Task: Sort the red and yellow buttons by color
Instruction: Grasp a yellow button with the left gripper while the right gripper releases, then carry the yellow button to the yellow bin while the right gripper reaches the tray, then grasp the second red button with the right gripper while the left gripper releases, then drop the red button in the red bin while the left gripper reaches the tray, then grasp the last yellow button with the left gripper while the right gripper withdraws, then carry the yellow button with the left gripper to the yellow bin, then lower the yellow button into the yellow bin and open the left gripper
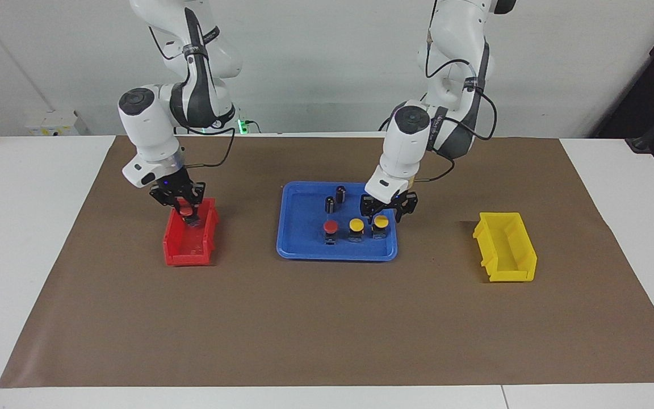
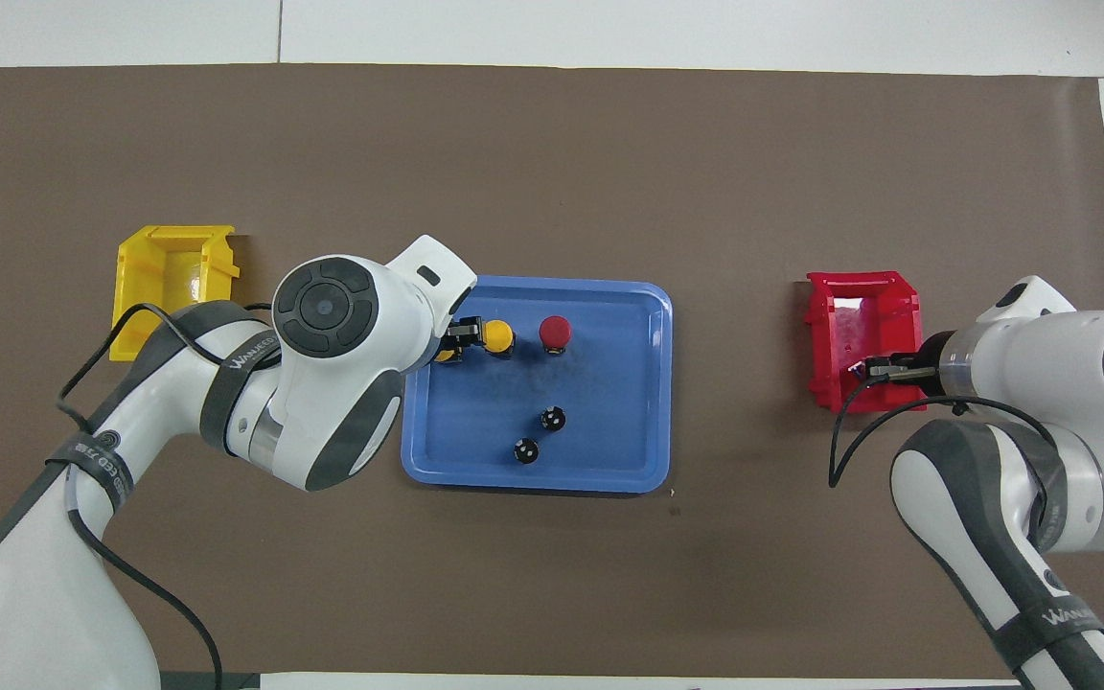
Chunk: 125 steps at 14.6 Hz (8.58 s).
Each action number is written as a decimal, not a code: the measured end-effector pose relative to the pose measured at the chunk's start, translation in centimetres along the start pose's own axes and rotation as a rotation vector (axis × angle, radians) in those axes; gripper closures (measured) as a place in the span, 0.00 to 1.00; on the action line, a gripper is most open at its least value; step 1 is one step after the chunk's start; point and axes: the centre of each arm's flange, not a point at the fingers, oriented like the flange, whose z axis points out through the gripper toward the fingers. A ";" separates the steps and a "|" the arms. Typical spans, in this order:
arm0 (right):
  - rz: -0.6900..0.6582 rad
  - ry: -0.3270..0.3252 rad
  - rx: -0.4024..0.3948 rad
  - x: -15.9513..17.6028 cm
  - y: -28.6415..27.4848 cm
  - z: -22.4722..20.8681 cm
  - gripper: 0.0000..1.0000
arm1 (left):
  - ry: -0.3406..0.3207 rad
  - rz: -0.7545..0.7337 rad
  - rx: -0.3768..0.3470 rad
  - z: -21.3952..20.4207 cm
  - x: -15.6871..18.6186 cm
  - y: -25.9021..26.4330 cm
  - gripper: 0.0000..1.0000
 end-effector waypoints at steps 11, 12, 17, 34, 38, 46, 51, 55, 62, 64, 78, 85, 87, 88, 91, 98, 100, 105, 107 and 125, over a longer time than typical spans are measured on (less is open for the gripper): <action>-0.028 -0.014 0.007 3.1 -1.3 -4.9 0.35 | -0.028 -0.096 0.020 -2.0 0.4 0.2 0.59; -0.040 -0.020 0.011 4.4 -2.0 -7.5 0.34 | -0.049 -0.096 0.036 -3.9 0.7 0.1 0.59; 0.038 0.056 0.055 9.3 -19.0 -14.8 0.32 | -0.042 -0.033 0.050 -12.3 6.1 -14.0 0.59; 0.116 0.042 -0.005 7.0 -39.0 2.3 0.33 | -0.008 -0.003 0.060 -1.1 6.4 -33.4 0.59; 0.114 0.035 -0.011 6.6 -38.8 2.7 0.53 | -0.007 -0.001 0.052 -1.1 6.4 -33.0 0.59; 0.155 0.050 -0.065 11.4 -30.0 -6.6 0.58 | -0.014 0.010 0.050 -1.2 6.5 -32.4 0.45; 0.069 -0.025 -0.022 11.6 -7.5 -13.0 0.58 | -0.047 0.015 0.039 -7.8 8.3 -29.9 0.18; 0.059 -0.012 -0.010 9.2 -0.3 -8.5 0.58 | -0.007 -0.078 0.014 -11.5 6.4 -13.0 0.00; 0.047 0.007 -0.009 6.4 0.0 -2.0 0.58 | -0.002 -0.196 0.027 -3.2 -1.1 5.8 0.00; 0.046 0.012 -0.007 5.8 -0.1 -0.6 0.58 | -0.007 -0.207 0.038 -0.8 -1.0 6.3 0.00; 0.034 0.018 -0.002 5.0 -0.5 1.9 0.35 | 0.015 -0.275 0.073 -5.5 2.3 7.7 0.59; 0.005 -0.037 -0.009 8.7 -0.1 -7.1 0.23 | -0.042 -0.060 0.085 -14.2 9.8 -9.8 0.59; 0.006 -0.053 -0.013 9.0 -0.2 -11.1 0.08 | -0.058 -0.017 0.067 -14.6 11.9 -17.1 0.59; 0.007 -0.062 -0.016 8.9 -0.2 -13.1 0.00 | -0.062 -0.017 0.064 -14.6 12.4 -20.0 0.59; 0.016 -0.118 -0.023 7.7 0.1 -19.7 0.00 | -0.064 -0.084 0.060 -13.5 13.1 -25.8 0.59; 0.111 -0.175 -0.018 5.8 5.5 -25.3 0.00 | 0.018 -0.233 0.033 -8.3 12.9 -31.5 0.59; 0.118 -0.176 -0.018 5.8 5.9 -25.3 0.00 | 0.037 -0.264 0.029 -7.0 12.7 -31.1 0.59; 0.104 -0.161 -0.019 6.0 5.2 -25.4 0.00 | 0.040 -0.276 0.030 -3.9 12.3 -31.2 0.59; 0.102 -0.148 -0.020 6.2 5.2 -25.5 0.00 | 0.041 -0.276 0.032 -2.9 12.4 -31.2 0.59; 0.098 -0.130 -0.021 6.6 5.0 -25.5 0.00 | -0.012 -0.124 0.034 -7.6 13.6 -30.3 0.34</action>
